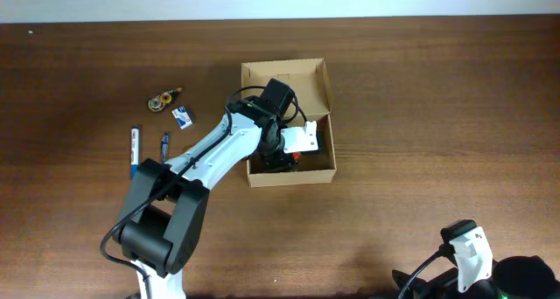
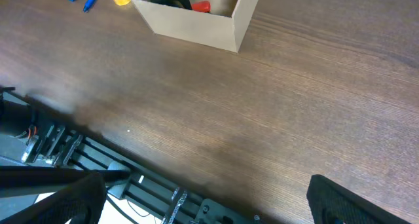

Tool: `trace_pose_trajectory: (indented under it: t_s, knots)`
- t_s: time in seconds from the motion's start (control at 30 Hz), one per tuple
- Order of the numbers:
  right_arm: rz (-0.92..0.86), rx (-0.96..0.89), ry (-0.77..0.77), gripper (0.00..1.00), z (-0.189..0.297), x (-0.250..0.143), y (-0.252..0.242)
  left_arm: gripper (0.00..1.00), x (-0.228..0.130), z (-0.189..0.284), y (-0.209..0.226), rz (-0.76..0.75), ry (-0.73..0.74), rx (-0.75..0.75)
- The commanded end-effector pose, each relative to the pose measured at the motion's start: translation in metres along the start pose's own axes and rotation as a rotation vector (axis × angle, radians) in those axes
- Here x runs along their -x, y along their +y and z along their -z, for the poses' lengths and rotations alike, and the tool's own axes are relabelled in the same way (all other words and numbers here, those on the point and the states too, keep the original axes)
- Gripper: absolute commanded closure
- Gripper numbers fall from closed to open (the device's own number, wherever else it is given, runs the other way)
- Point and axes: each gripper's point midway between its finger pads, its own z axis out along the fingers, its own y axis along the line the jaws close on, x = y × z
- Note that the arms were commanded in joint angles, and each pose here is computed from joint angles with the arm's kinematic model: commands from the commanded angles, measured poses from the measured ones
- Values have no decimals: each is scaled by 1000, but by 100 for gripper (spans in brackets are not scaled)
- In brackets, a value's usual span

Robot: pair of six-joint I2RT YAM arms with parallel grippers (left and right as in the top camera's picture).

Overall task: Pack container
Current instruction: 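Withdraw the left gripper from the box toward the remaining items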

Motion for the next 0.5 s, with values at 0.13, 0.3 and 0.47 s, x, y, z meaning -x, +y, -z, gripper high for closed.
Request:
trace_pose_trajectory:
  t_s: [0.13,0.3,0.47]
  knots:
    - [11,8,2,1,0,-1,1,53,27,37,14,38,-86,62]
    - [11,8,2,1,0,-1,1,52,47,89,35,103,-145,201]
    - [11,8,2,1,0,-1,1,52,40,139,49,255,-180,333]
